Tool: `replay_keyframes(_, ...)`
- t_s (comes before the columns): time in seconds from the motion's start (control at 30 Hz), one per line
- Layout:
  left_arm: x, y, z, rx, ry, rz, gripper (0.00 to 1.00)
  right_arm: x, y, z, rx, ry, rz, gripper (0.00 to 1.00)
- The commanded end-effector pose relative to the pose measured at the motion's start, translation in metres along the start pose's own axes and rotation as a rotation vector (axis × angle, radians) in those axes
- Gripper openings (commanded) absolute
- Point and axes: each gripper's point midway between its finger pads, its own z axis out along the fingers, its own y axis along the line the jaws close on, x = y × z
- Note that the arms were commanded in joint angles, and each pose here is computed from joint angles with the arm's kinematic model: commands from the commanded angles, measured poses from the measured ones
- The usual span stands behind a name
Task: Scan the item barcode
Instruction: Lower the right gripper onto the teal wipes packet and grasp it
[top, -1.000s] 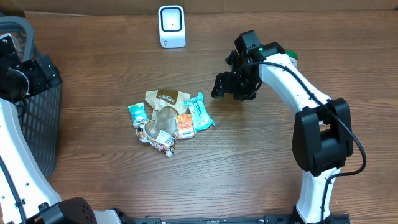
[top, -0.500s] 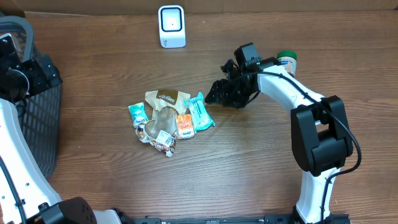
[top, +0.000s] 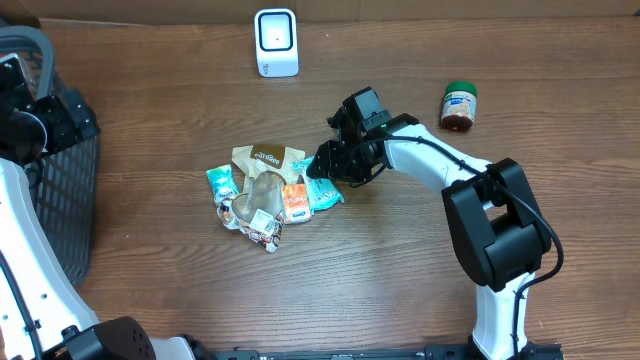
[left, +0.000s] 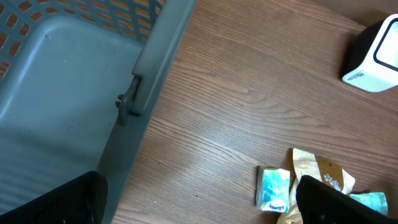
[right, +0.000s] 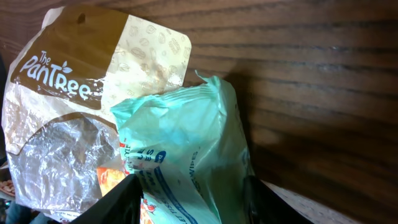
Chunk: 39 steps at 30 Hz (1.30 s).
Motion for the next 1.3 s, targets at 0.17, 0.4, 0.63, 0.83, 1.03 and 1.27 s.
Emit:
replay_keyframes(0.17,-0.006,-0.003,-0.007,0.011,-0.026,-0.004,1.00,0.007,-0.010,0.023,0.002,0.028,0.046,0.23)
replay_keyframes(0.4,-0.006,-0.003,-0.007,0.011,-0.026,-0.004,0.99,0.005,-0.004,0.016,-0.021,0.045,0.037,0.04)
replay_keyframes(0.63,-0.006,-0.003,-0.007,0.011,-0.026,-0.004,0.99,-0.031,0.013,-0.060,0.161,-0.072,-0.088,0.04)
replay_keyframes(0.83,-0.006,-0.003,-0.007,0.011,-0.026,-0.004,0.99,-0.032,0.016,-0.084,0.222,-0.100,-0.089,0.04)
replay_keyframes(1.03,-0.006,-0.003,-0.007,0.011,-0.026,-0.004,1.00,-0.017,0.007,-0.070,0.210,-0.045,-0.001,0.59)
replay_keyframes(1.27,-0.006,-0.003,-0.007,0.011,-0.026,-0.004,1.00,0.006,-0.011,-0.032,0.166,0.065,0.100,0.56)
